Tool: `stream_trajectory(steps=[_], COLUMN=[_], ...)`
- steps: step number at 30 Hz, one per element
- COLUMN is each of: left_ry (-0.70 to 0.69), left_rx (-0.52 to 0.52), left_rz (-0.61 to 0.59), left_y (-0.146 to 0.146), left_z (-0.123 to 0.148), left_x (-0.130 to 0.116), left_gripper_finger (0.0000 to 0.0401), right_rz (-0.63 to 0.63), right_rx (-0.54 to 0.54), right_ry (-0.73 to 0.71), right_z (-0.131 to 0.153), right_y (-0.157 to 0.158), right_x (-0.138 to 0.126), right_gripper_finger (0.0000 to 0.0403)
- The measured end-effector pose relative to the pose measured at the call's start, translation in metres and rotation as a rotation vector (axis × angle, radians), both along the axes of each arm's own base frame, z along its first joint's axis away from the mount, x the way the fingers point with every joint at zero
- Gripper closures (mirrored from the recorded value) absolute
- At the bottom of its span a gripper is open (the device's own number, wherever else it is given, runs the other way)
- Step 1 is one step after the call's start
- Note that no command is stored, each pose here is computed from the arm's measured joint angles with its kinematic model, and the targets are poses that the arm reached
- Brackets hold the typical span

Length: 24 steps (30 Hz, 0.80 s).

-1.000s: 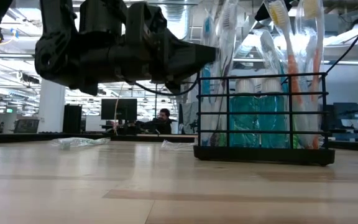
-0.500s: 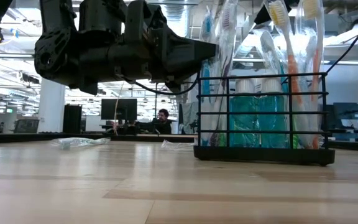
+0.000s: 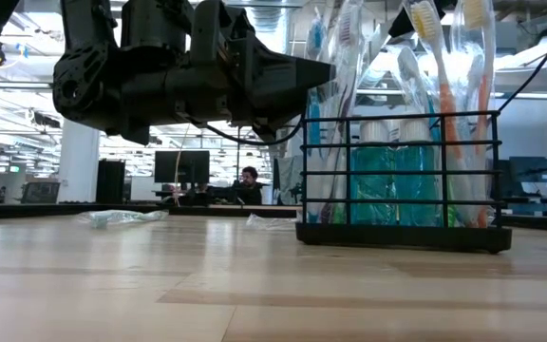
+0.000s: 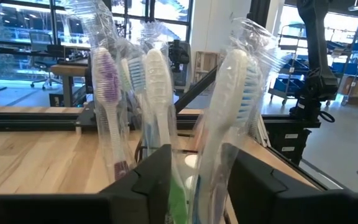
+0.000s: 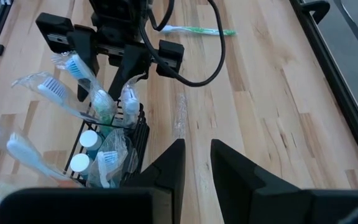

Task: Pick & Place toothbrushing station
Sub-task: Put the blue toothbrush into the mesh organizer, then put the green toothbrush into the mesh organizer

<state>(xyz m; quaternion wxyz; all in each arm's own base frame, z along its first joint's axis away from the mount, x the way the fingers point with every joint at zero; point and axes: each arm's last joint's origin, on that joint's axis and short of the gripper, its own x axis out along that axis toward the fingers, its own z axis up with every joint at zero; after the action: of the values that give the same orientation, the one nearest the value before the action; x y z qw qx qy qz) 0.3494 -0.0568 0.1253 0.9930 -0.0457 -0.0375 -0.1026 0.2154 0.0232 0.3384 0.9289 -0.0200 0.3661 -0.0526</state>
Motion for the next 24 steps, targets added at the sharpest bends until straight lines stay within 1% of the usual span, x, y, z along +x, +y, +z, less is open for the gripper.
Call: stream_trajectory(steps=[5,8,12,17,21,24], left_ry=[-0.002,-0.016,-0.016,0.017,-0.002,0.027], left_rx=[0.000,-0.003,0.005,0.060,0.063,0.062], left_rz=[0.000,0.000,0.001,0.001,0.003,0.024], left_y=[0.000,0.001,0.003,0.005,0.007,0.011], left_z=[0.001,0.010,0.025,0.042,0.060,0.070], left_x=[0.000,-0.003,-0.015,-0.031,-0.044,-0.056], left_gripper_finger=[0.0259,0.0258,0.0258,0.0258,0.0258,0.0258], right_rz=[0.000,0.000,0.000,0.000,0.000,0.000], right_rx=[0.000,0.000,0.000,0.001,0.001,0.001], right_ry=[0.000,0.000,-0.001,-0.005,-0.008,-0.007], right_z=[0.000,0.000,0.000,0.001,0.001,0.001], right_y=[0.000,0.000,0.000,0.000,0.000,0.000], right_x=[0.000,0.000,0.000,0.000,0.000,0.000], right_gripper_finger=[0.0335,0.0335,0.0335,0.0335,0.0335,0.0335])
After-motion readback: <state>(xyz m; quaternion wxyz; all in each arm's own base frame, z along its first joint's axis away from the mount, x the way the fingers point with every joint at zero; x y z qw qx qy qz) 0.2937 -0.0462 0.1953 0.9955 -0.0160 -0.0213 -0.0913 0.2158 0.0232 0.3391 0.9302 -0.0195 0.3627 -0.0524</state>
